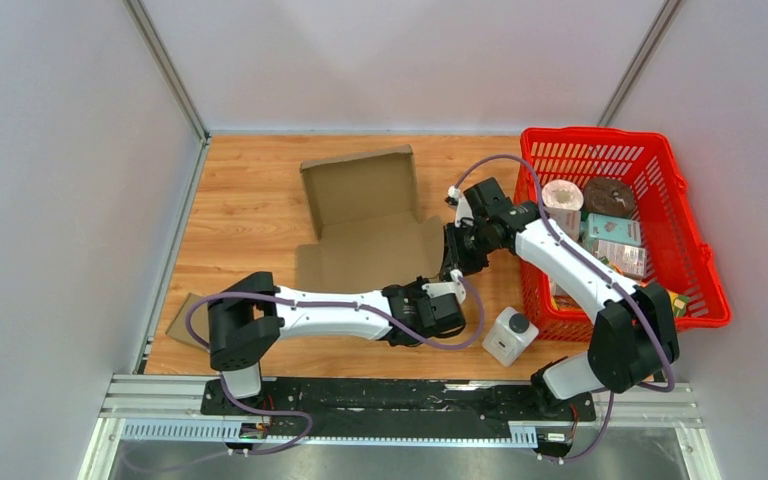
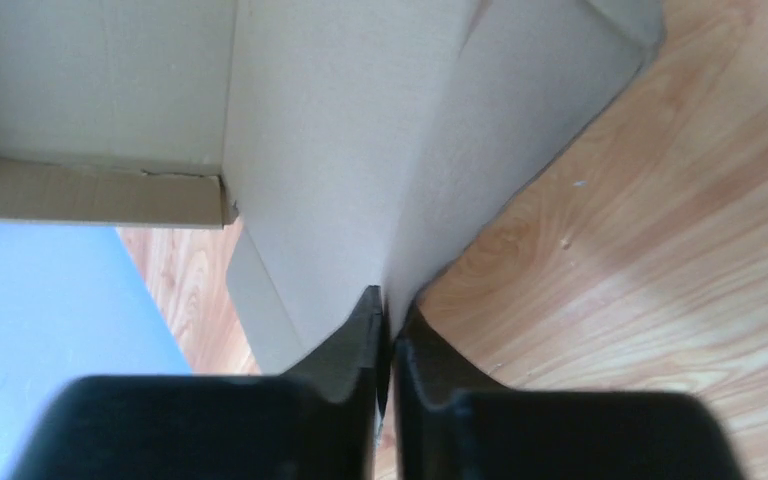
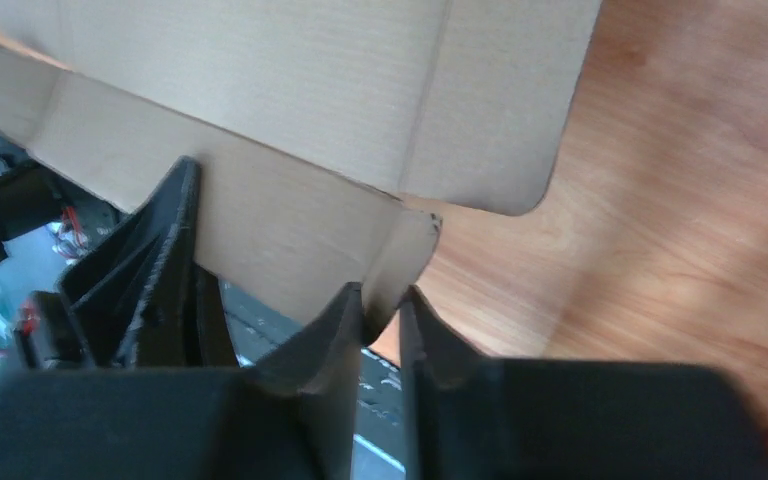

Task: Fold the paper box

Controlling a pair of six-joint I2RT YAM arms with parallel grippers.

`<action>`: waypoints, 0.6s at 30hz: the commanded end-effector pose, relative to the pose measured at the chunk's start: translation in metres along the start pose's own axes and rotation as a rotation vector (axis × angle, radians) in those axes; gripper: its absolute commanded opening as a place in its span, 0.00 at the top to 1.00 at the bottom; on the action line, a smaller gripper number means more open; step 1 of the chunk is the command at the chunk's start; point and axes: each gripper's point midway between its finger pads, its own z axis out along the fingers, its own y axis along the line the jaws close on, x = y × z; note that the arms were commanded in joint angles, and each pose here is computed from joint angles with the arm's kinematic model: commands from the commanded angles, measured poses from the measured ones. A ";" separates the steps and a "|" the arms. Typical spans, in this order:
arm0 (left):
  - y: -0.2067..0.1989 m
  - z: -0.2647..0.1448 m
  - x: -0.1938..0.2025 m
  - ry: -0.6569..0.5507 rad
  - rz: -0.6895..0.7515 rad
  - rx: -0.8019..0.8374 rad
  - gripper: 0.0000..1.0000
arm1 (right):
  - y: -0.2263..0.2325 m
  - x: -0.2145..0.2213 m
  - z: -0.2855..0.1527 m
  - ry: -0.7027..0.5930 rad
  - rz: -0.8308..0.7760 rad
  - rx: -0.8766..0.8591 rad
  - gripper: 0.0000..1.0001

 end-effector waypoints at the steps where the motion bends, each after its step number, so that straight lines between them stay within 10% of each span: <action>1: 0.046 -0.028 -0.015 -0.060 -0.049 -0.061 0.97 | 0.010 -0.028 -0.044 -0.144 -0.042 0.039 0.56; 6: 0.055 -0.064 -0.022 -0.091 -0.469 0.296 1.00 | -0.005 -0.079 -0.106 -0.447 -0.060 0.257 0.13; 10: 0.106 -0.095 -0.025 -0.100 -0.882 0.389 1.00 | 0.008 -0.098 -0.152 -0.608 -0.107 0.273 0.02; 18: 0.203 -0.110 -0.066 -0.320 -1.803 0.635 1.00 | 0.054 -0.055 -0.087 -0.525 -0.277 -0.001 0.00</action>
